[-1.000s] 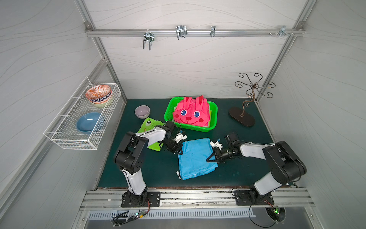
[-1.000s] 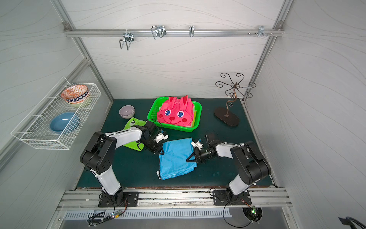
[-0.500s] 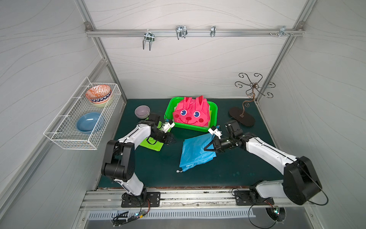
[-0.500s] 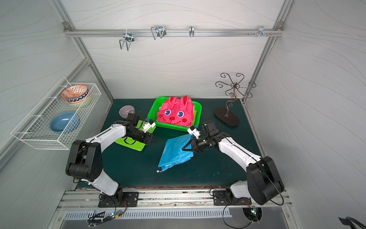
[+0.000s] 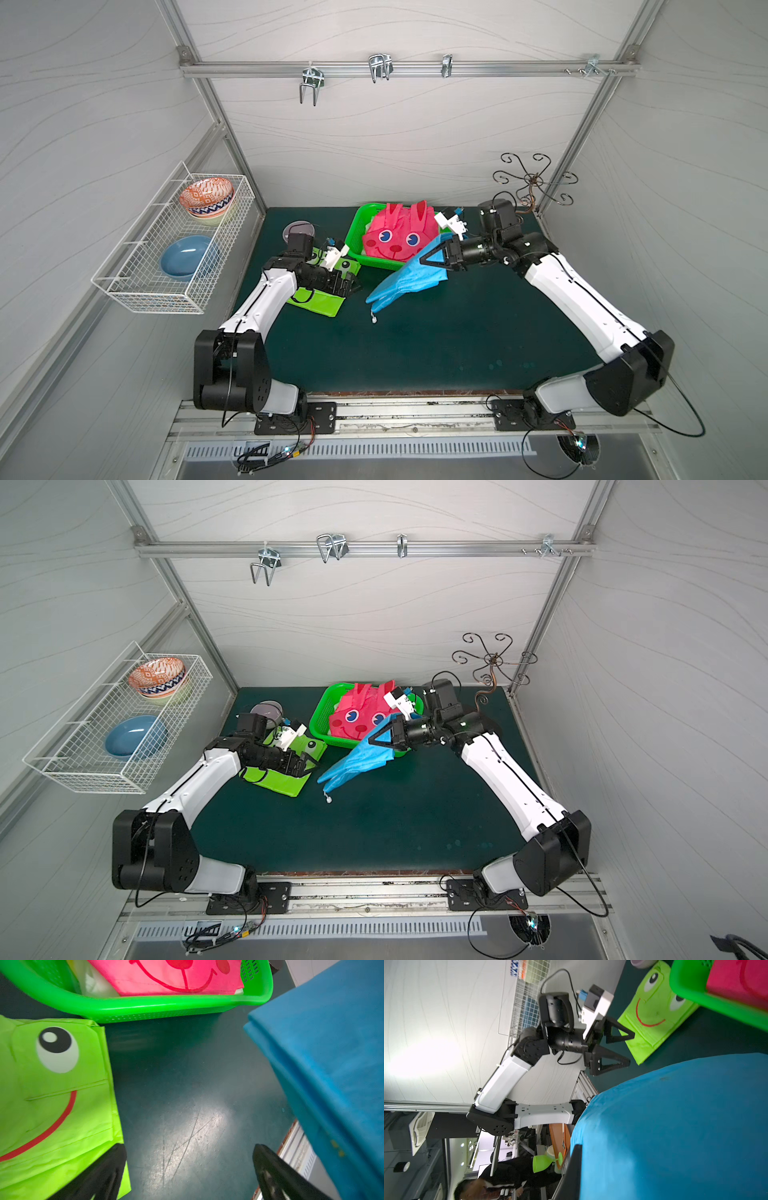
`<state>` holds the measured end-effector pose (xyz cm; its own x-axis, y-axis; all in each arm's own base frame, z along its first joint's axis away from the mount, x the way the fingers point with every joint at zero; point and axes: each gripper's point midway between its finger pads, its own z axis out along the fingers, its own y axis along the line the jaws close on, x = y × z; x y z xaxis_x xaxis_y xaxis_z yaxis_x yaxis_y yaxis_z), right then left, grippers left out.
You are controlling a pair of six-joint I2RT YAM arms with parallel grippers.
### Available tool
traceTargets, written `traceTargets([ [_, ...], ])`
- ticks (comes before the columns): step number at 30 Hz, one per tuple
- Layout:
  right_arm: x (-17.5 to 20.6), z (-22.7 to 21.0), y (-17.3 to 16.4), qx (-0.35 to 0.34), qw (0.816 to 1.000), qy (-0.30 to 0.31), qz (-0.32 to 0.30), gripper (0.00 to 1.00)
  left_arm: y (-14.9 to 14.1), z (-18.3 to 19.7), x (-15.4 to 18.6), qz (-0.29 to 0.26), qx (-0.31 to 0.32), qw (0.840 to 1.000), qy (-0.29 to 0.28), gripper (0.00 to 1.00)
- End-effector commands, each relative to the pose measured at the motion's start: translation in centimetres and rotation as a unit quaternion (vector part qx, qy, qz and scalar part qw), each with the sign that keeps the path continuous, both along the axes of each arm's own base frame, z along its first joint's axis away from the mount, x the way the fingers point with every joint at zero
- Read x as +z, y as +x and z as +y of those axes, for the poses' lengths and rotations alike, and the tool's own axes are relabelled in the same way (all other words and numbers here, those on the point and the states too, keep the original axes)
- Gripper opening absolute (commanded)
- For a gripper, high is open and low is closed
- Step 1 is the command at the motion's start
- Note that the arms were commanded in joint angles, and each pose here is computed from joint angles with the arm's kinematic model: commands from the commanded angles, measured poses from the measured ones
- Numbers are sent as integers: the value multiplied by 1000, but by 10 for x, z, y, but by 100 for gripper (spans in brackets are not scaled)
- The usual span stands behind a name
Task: Put the folded raincoat in the basket
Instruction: Pick up the raincoat from the center of the board, then place the raincoat in the basket.
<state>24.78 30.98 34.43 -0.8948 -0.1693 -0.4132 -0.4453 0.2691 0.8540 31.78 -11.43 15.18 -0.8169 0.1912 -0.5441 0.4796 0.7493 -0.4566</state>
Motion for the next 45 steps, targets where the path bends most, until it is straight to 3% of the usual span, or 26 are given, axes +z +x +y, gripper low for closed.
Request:
traceTargets([
  [1, 16, 11, 29, -24, 999, 8, -29, 0, 2, 8, 8, -29, 4, 999, 14, 99],
  [13, 61, 51, 157, -55, 988, 54, -131, 0, 3, 19, 1, -43, 7, 998, 51, 99],
  [19, 66, 73, 205, -60, 982, 109, -140, 0, -2, 19, -7, -39, 7, 998, 53, 99],
  [23, 25, 86, 227, -68, 986, 108, -108, 0, -1, 20, -12, -33, 6, 998, 56, 99],
  [25, -15, 91, 233, -73, 992, 86, -65, 0, -1, 20, -15, -27, 8, 998, 53, 99],
  [33, -157, 70, 222, -90, 994, -3, 63, 0, -2, 13, -23, -9, 3, 1000, 29, 99],
  [45, -215, 2, 206, -122, 984, -65, 109, 0, -5, 11, -18, -15, -1, 1000, 24, 99],
])
